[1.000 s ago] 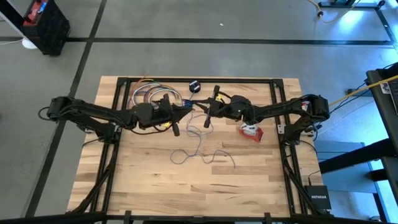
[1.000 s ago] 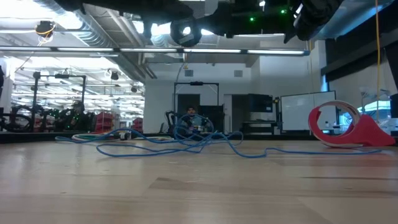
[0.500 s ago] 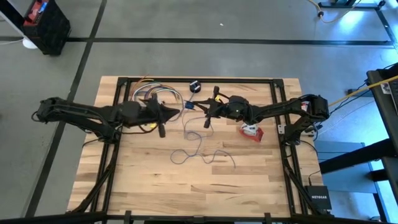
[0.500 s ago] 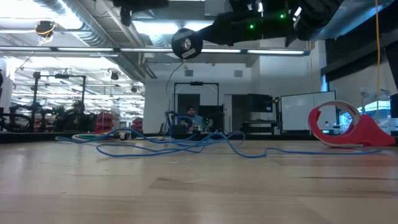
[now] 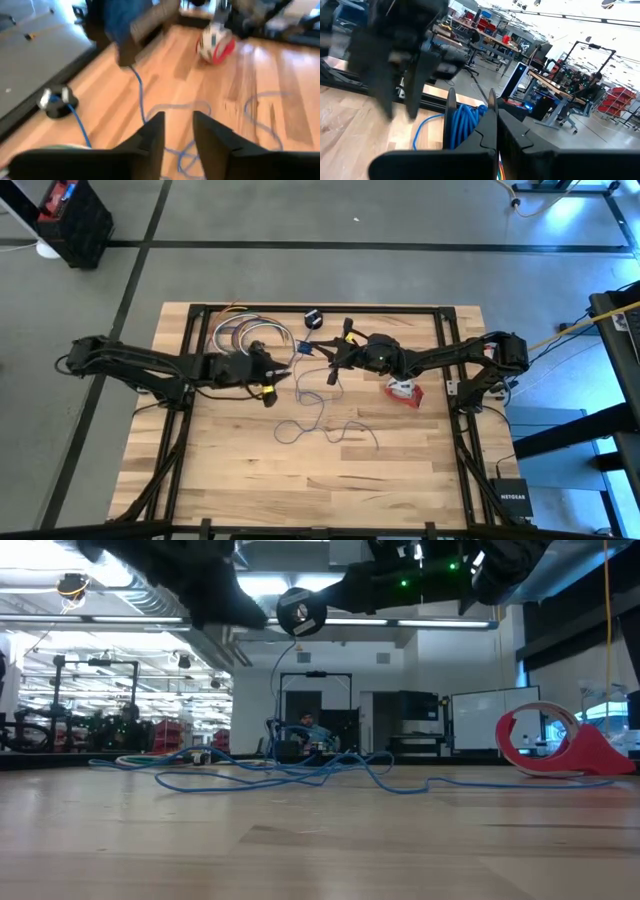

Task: Coil cords
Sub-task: Coil the blue wire onto the spool

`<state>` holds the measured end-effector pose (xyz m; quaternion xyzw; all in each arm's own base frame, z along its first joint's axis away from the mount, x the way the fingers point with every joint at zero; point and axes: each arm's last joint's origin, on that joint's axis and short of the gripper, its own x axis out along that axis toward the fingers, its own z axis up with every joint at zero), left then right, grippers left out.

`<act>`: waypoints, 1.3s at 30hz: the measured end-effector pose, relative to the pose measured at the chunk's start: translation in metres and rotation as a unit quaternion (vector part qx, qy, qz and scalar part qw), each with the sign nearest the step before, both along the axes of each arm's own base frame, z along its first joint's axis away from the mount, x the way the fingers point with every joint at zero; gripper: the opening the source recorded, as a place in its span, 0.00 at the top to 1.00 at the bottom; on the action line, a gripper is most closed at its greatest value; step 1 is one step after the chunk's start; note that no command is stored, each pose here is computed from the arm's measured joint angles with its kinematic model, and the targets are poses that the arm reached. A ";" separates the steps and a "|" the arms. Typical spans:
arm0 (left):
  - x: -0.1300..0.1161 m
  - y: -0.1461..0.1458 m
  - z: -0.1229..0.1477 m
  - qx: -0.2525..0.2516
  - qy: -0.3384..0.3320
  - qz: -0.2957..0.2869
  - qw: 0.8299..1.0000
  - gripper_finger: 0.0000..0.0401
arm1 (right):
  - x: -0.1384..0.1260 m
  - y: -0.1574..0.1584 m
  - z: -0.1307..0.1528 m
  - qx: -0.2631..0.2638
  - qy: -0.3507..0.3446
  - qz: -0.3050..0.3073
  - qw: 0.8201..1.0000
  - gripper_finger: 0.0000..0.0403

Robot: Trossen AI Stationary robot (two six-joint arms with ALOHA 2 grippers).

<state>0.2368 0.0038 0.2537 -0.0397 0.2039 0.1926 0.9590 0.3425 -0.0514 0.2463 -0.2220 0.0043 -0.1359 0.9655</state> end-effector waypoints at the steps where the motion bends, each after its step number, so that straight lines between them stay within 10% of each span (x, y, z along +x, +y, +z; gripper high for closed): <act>1: 0.004 0.000 -0.004 0.000 0.007 0.001 1.000 0.73 | 0.000 0.000 0.000 0.000 0.000 0.000 1.000 0.99; 26: 0.034 0.026 -0.047 0.002 0.064 0.054 0.996 0.67 | 0.000 0.000 -0.001 0.001 0.008 0.001 1.000 0.99; 39: 0.038 0.022 -0.055 0.002 0.081 0.028 0.996 0.99 | 0.000 0.000 -0.001 0.000 0.006 0.001 1.000 0.99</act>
